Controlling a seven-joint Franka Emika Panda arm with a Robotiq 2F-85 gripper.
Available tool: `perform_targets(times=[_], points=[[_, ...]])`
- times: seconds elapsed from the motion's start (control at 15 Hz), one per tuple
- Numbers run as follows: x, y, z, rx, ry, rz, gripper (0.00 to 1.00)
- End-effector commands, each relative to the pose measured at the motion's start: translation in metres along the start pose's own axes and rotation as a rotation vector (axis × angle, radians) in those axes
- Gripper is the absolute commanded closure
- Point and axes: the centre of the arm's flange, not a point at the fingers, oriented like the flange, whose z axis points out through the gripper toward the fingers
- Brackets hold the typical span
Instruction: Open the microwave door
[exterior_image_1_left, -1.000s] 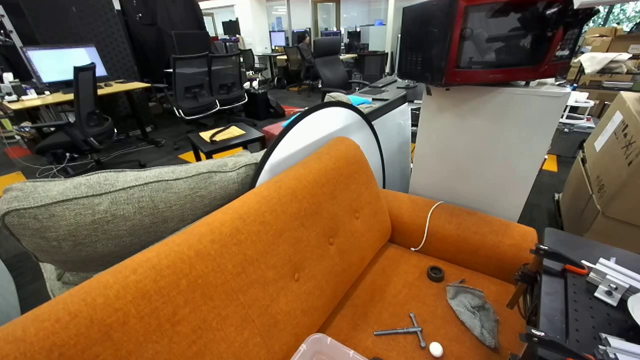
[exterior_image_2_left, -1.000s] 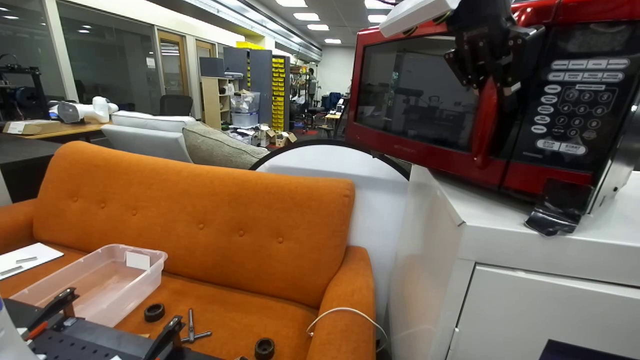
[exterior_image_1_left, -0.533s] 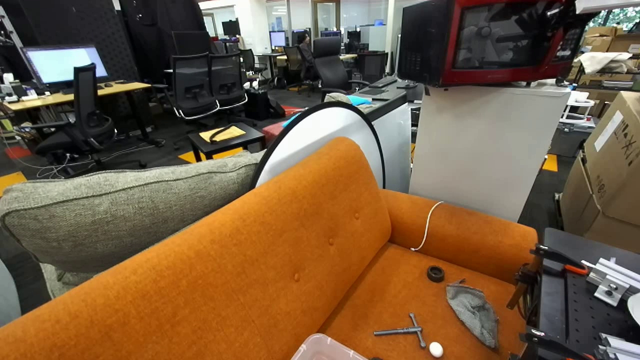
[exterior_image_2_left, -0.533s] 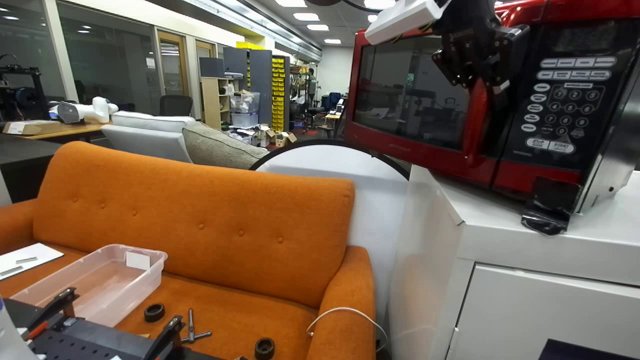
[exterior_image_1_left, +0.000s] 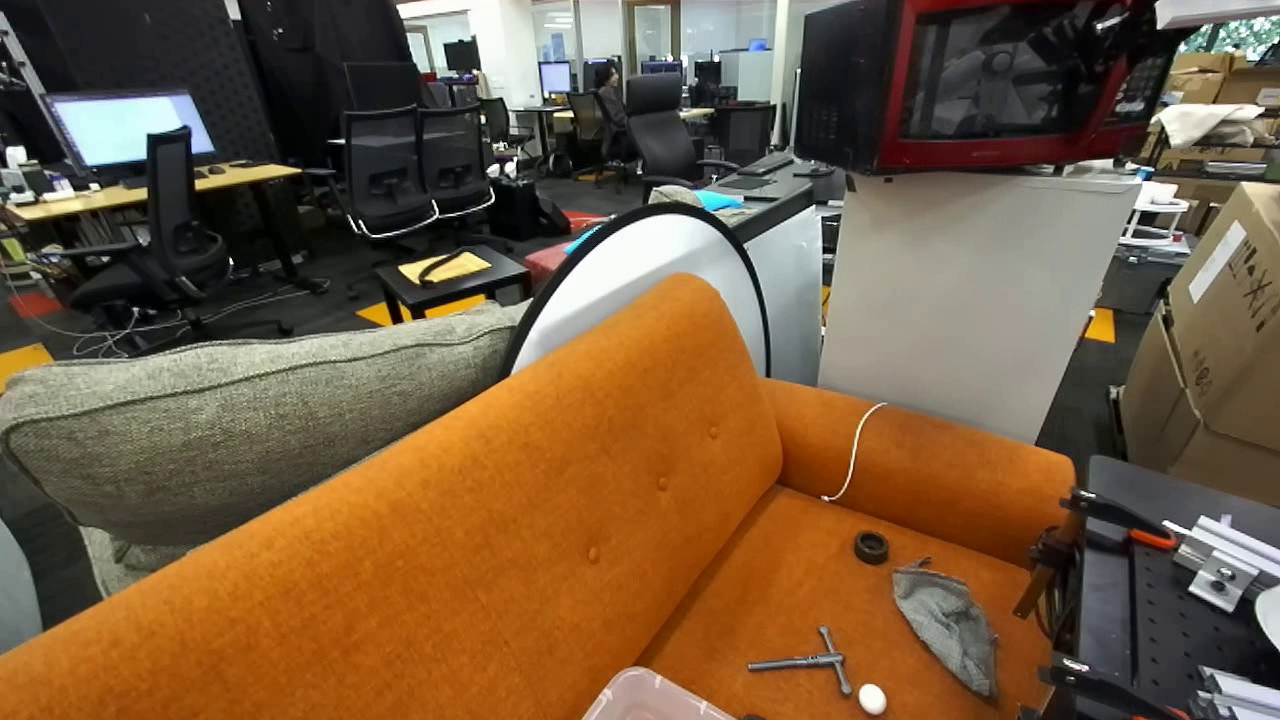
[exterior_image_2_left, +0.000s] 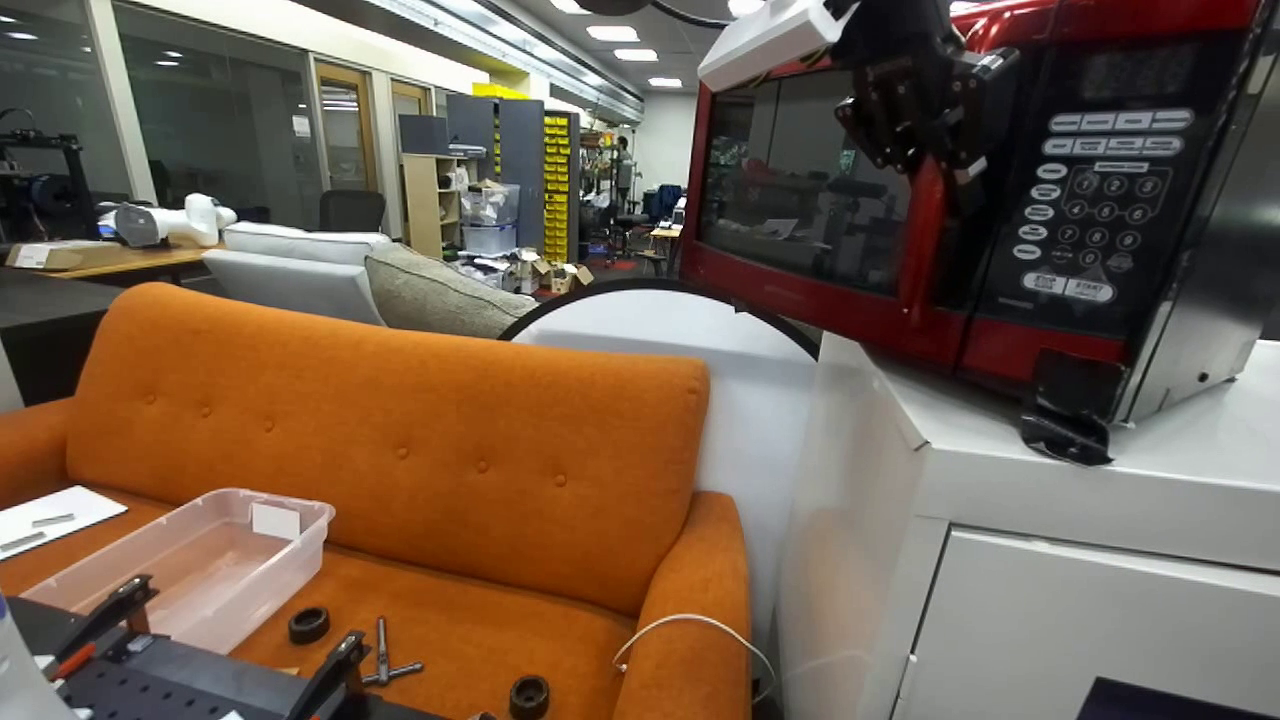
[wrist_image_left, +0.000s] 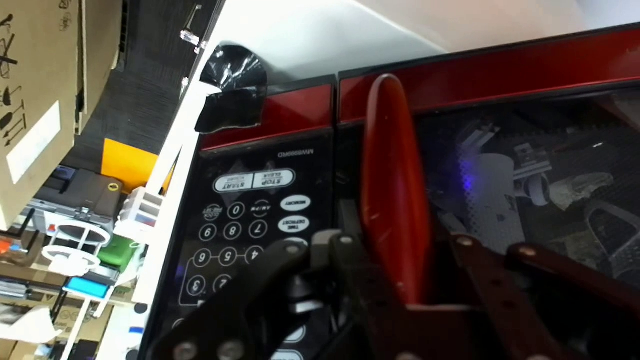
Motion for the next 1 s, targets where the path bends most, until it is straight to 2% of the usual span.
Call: perform_targets(times=[0.0, 0.73, 0.93], points=[[-0.024, -0.004, -0.014, 0.022, -0.045, -0.065, 0.93], [-0.033, -0.011, -0.025, 0.071, -0.052, -0.135, 0.93], [-0.044, -0.008, -0.036, 0.092, -0.08, -0.134, 0.93]])
